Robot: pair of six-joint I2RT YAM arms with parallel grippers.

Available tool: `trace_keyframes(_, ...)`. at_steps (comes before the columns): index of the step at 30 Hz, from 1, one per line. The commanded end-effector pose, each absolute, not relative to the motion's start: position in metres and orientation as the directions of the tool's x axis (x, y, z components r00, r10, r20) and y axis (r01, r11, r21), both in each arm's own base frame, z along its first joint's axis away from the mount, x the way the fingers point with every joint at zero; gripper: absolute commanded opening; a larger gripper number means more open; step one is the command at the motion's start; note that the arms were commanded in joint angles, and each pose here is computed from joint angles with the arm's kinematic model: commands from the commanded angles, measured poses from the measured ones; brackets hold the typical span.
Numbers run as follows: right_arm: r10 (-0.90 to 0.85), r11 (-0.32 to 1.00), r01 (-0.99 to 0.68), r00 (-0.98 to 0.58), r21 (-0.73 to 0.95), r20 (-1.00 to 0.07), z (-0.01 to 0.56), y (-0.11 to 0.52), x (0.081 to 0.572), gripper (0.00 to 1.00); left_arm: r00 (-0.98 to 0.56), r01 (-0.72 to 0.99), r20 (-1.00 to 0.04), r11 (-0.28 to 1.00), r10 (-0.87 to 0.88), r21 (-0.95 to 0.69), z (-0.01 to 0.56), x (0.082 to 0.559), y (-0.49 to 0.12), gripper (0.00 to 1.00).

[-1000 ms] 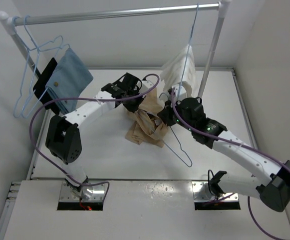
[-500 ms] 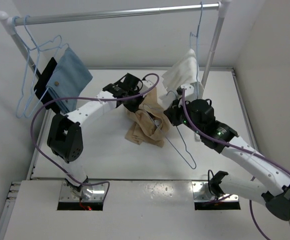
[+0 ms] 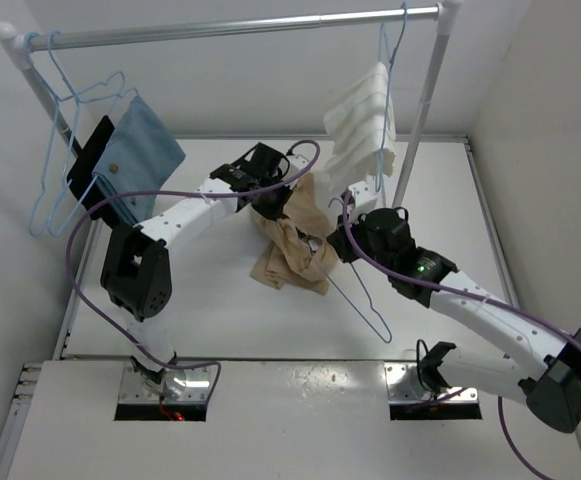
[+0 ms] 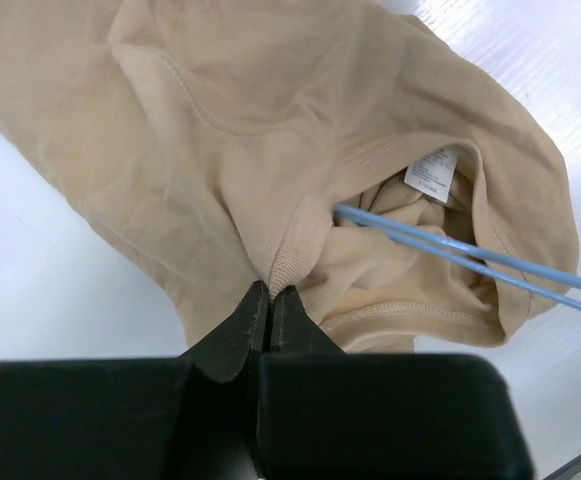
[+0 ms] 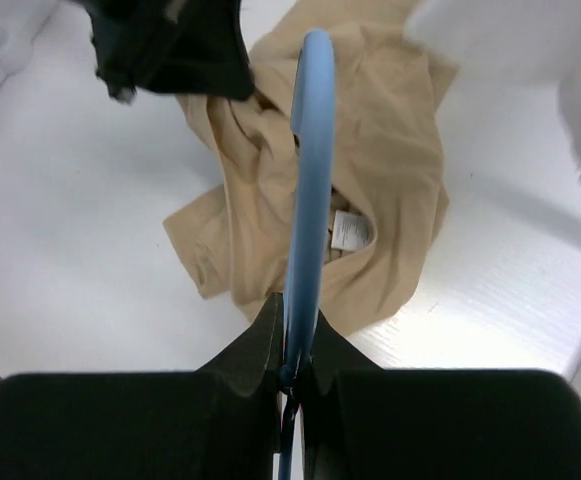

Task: Place the t-shirt on the hanger
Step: Place tshirt on hanger

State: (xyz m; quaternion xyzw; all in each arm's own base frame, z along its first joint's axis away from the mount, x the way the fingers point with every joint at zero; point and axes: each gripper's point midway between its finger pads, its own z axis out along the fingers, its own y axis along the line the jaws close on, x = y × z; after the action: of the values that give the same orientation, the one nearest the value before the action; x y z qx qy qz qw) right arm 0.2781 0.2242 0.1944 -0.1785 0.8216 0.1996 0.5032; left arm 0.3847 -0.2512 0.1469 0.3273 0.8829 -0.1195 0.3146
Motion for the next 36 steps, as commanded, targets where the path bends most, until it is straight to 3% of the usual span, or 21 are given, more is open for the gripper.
trace_keyframes(1,-0.060,0.851,-0.496,-0.421,0.174,-0.905,0.185,0.223,0.272,0.00,-0.575,0.621,-0.685,0.784,0.447,-0.009,0.164,0.400,-0.257,0.01)
trace_keyframes(9,0.000,0.836,-0.492,-0.445,0.244,-0.896,0.177,0.230,0.268,0.00,-0.567,0.631,-0.687,0.775,0.455,-0.008,0.165,0.400,-0.258,0.01)
trace_keyframes(22,0.161,0.854,-0.441,-0.284,0.278,-0.945,0.210,0.261,0.329,0.00,-0.585,0.688,-0.680,0.715,0.442,-0.127,0.176,0.354,-0.260,0.02)
trace_keyframes(36,0.138,0.861,-0.458,-0.206,0.220,-0.969,0.230,0.279,0.334,0.00,-0.586,0.727,-0.637,0.672,0.501,-0.141,0.177,0.309,-0.239,0.02)
